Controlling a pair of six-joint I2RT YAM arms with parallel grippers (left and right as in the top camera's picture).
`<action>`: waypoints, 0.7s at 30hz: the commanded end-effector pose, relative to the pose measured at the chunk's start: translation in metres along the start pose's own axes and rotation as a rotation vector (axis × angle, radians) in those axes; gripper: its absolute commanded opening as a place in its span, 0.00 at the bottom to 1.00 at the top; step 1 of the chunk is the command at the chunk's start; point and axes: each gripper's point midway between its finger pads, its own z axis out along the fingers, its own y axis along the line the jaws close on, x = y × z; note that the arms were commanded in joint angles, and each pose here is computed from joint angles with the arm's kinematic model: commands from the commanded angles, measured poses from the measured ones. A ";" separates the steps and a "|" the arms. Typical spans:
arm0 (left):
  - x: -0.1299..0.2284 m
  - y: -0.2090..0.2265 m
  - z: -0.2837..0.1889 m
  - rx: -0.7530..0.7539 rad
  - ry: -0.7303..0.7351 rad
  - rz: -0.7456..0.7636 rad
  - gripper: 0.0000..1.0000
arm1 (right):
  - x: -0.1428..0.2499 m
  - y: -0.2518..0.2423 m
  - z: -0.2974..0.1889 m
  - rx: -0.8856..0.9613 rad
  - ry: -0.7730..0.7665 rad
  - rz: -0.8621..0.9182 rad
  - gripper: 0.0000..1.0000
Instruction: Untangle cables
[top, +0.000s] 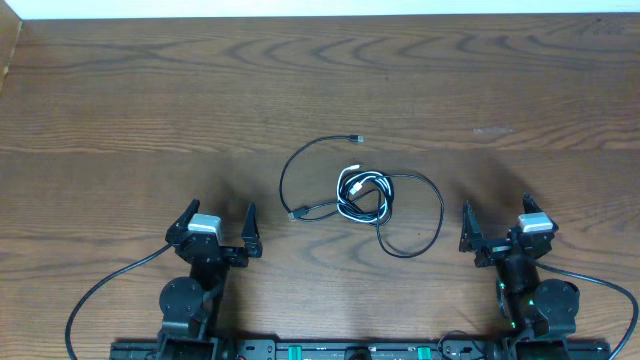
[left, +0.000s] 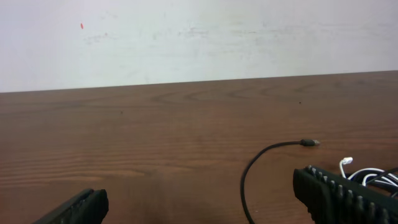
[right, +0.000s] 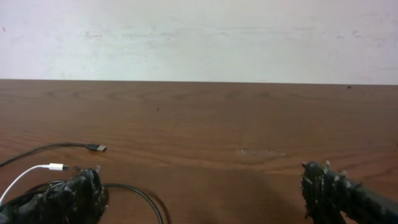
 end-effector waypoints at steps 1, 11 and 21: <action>0.017 0.000 0.002 0.007 0.048 0.016 1.00 | 0.001 0.001 0.000 -0.004 0.002 -0.016 0.99; 0.017 0.000 0.002 0.007 0.048 0.016 1.00 | 0.001 0.001 0.000 -0.004 0.003 -0.016 0.99; 0.017 0.004 0.002 -0.019 0.047 0.017 1.00 | 0.001 0.001 0.000 -0.004 0.003 -0.016 0.99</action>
